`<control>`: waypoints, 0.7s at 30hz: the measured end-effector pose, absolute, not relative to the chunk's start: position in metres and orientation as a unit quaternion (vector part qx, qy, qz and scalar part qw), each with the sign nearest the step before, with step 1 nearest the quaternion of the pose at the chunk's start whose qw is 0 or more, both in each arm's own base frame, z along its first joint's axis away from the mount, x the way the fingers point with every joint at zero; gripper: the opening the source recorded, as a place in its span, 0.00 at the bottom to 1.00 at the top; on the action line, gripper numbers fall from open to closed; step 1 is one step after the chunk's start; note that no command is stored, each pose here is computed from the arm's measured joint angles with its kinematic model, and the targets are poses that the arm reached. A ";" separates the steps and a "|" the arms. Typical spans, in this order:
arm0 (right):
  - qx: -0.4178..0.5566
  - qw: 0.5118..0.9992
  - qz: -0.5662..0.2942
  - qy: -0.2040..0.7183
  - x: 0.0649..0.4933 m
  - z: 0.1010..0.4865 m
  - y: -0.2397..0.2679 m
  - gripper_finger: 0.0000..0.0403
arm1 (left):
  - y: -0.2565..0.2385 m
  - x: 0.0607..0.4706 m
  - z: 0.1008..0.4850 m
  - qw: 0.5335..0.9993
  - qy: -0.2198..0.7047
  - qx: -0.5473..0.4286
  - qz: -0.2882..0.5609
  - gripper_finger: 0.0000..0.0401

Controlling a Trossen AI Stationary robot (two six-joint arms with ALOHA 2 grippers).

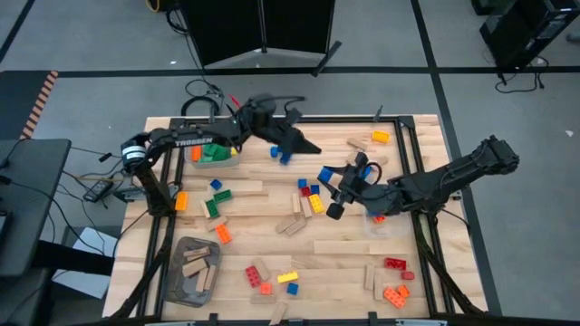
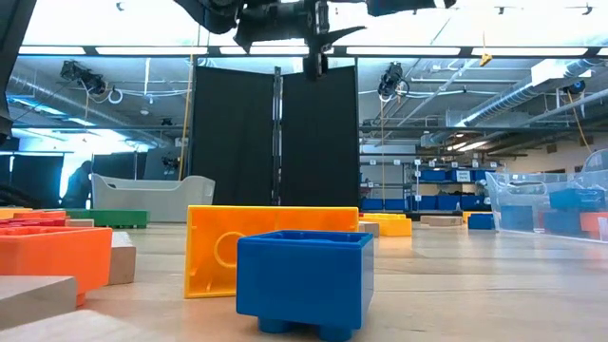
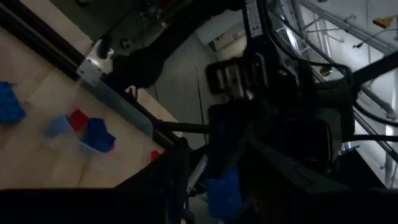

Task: Sort blocks by size
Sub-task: Put the small blue game piece into the transparent bin

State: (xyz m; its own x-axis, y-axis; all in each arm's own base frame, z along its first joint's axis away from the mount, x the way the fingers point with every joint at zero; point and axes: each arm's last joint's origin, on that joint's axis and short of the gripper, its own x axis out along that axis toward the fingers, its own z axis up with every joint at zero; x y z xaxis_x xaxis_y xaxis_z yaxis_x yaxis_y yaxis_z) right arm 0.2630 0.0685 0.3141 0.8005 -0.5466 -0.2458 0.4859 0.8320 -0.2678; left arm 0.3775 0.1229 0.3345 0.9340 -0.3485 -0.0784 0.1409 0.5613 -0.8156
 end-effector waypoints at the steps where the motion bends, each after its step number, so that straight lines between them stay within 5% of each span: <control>1: -0.087 0.943 -0.279 0.158 0.260 0.314 0.069 0.41 | 0.130 0.375 0.334 0.875 0.118 -0.449 -0.141 0.40; 10: 0.172 0.900 -0.346 0.200 0.215 0.303 0.056 0.41 | 0.178 0.350 0.324 0.892 0.134 -0.419 -0.102 0.41; 21: 0.411 0.692 -0.438 0.401 0.172 0.271 0.047 0.41 | 0.171 0.342 0.285 0.923 0.290 -0.227 0.113 0.41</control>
